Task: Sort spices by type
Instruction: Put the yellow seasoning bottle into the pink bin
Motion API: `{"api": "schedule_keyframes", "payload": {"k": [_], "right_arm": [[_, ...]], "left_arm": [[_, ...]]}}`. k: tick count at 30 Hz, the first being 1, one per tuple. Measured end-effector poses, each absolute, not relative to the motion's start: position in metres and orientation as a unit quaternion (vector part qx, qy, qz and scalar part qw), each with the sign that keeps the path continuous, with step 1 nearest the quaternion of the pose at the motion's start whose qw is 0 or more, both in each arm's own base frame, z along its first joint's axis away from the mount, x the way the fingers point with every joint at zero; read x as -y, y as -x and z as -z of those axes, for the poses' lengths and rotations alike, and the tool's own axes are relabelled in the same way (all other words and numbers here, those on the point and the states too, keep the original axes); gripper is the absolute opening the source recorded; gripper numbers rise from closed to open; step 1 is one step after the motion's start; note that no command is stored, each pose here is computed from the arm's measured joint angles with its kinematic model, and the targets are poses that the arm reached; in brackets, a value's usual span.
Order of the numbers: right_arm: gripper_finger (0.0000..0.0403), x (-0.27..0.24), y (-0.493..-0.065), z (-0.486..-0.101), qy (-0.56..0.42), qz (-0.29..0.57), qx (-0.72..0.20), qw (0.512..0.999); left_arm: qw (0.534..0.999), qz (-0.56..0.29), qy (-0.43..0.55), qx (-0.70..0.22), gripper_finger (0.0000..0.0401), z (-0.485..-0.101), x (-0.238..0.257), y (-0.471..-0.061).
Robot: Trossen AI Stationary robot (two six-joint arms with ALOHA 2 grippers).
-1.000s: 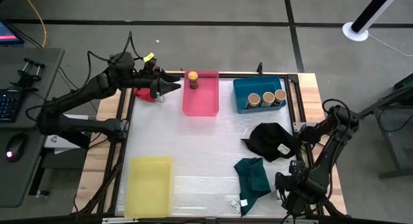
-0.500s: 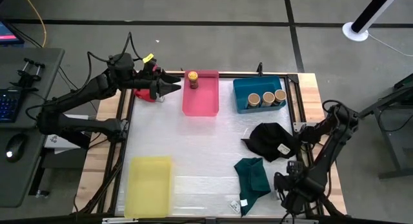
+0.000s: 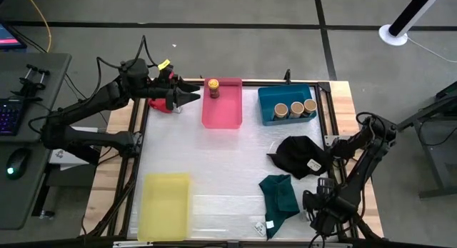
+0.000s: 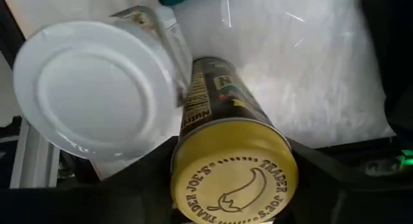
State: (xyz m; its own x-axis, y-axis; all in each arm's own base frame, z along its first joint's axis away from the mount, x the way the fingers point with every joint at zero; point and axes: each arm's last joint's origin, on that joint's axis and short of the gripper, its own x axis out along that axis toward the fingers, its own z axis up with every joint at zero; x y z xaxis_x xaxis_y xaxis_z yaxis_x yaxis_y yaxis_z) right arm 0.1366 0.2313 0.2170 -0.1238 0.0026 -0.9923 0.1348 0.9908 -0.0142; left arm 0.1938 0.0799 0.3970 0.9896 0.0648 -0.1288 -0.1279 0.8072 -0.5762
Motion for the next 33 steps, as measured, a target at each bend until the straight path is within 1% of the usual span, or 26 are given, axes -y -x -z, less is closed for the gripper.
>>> {"api": "schedule_keyframes", "payload": {"k": [2,6,10,12,14,16,18,22,25,29,33], "right_arm": [[0.0216,-0.228,-0.136,-0.222,-0.049,0.063,-0.749,0.658],[0.0217,-0.217,-0.13,-0.241,-0.045,0.082,-0.753,0.651],[0.0217,-0.198,-0.118,-0.272,-0.062,0.106,-0.75,0.65],[0.0217,-0.184,-0.118,-0.288,-0.08,0.123,-0.735,0.662],[0.0217,-0.169,-0.124,-0.303,-0.101,0.139,-0.7,0.694],[0.0217,-0.153,-0.139,-0.312,-0.118,0.153,-0.658,0.727],[0.0217,-0.136,-0.161,-0.316,-0.114,0.16,-0.626,0.755],[0.0217,-0.099,-0.219,-0.316,-0.085,0.138,-0.549,0.82],[0.0217,-0.06,-0.26,-0.315,-0.071,0.142,-0.489,0.858],[0.0217,0.003,-0.294,-0.315,-0.078,0.187,-0.421,0.884],[0.0217,0.065,-0.312,-0.31,-0.137,0.246,-0.359,0.89]], "left_arm": [[0.951,-0.055,0.301,-0.054,0.0333,-0.396,-0.081,-0.193],[0.951,-0.071,0.295,-0.057,0.0333,-0.395,-0.087,-0.19],[0.952,-0.087,0.287,-0.056,0.0333,-0.394,-0.093,-0.187],[0.954,-0.096,0.278,-0.056,0.0333,-0.394,-0.096,-0.184],[0.953,-0.107,0.277,-0.064,0.0333,-0.392,-0.099,-0.181],[0.948,-0.128,0.281,-0.08,0.0333,-0.388,-0.102,-0.179],[0.939,-0.159,0.288,-0.102,0.0333,-0.383,-0.103,-0.177],[0.926,-0.2,0.282,-0.149,0.0333,-0.372,-0.102,-0.174],[0.918,-0.223,0.274,-0.182,0.0333,-0.366,-0.1,-0.172],[0.916,-0.231,0.264,-0.194,0.0333,-0.359,-0.101,-0.171],[0.923,-0.22,0.249,-0.193,0.0333,-0.356,-0.102,-0.172]]}}
